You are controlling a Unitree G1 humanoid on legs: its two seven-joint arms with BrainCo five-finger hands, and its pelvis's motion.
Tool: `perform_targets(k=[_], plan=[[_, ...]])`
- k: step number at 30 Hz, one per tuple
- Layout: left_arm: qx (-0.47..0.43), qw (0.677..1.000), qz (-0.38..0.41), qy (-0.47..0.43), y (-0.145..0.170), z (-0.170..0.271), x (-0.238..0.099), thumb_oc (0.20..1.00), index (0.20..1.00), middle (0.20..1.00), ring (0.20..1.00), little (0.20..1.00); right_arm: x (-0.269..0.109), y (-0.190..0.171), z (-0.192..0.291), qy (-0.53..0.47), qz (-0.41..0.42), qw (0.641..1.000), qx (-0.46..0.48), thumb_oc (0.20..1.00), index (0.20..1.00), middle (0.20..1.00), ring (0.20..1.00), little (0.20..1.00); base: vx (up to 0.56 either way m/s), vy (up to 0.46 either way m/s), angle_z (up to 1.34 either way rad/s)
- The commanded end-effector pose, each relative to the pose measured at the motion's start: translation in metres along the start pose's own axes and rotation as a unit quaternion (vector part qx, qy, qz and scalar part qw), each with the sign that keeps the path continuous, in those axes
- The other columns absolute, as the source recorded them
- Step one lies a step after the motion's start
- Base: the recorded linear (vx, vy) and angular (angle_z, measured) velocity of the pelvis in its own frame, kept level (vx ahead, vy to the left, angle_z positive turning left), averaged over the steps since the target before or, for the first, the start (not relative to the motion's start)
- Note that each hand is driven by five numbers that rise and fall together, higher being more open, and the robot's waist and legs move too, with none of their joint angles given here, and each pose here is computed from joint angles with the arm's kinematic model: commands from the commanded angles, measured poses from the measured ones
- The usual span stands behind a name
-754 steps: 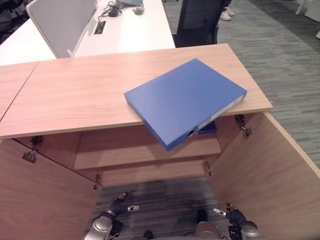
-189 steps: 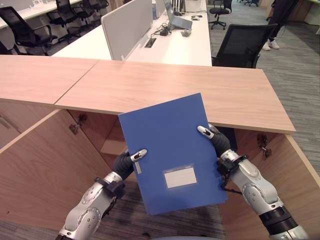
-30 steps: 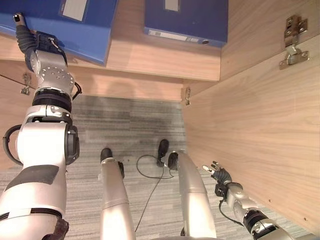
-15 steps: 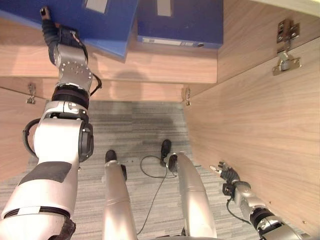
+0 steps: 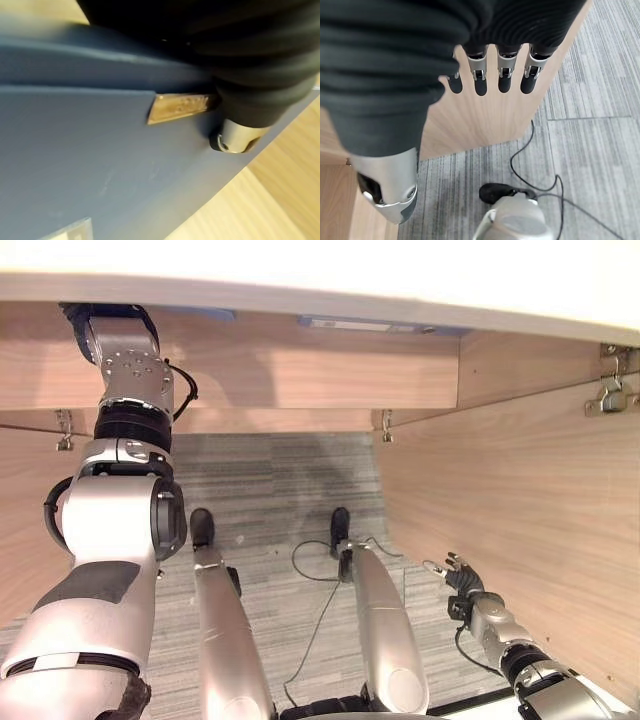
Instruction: Put the empty folder in the office cabinet
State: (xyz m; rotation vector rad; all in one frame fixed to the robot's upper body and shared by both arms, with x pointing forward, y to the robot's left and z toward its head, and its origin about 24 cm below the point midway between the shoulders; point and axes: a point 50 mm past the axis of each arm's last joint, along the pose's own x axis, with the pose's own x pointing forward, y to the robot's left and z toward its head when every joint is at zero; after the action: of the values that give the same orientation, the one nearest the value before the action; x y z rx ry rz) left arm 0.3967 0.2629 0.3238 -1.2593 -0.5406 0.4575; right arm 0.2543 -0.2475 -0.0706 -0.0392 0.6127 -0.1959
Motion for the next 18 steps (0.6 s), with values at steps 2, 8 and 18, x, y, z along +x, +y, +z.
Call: perform_targets(k=[2,8,18], plan=[[0.023,0.998,-0.056,-0.03,-0.014,0.01,-0.001,0.2,0.2,0.2,0.2,0.2,-0.014,-0.012,-0.046,0.072,-0.025,0.997,-0.014,1.0,1.0,1.0,1.0,1.0,0.12,0.133,0.13],[0.027,0.997,-0.071,-0.03,-0.016,0.009,-0.002,0.2,0.2,0.2,0.2,0.2,-0.014,-0.013,-0.047,0.075,-0.042,0.996,0.012,1.0,1.0,1.0,1.0,1.0,0.1,0.108,0.01],[0.016,0.995,-0.09,-0.047,-0.033,0.022,-0.003,0.2,0.2,0.2,0.2,0.2,-0.004,-0.001,-0.023,0.04,-0.03,0.999,0.0,1.0,1.0,1.0,1.0,1.0,0.12,0.115,-0.13]])
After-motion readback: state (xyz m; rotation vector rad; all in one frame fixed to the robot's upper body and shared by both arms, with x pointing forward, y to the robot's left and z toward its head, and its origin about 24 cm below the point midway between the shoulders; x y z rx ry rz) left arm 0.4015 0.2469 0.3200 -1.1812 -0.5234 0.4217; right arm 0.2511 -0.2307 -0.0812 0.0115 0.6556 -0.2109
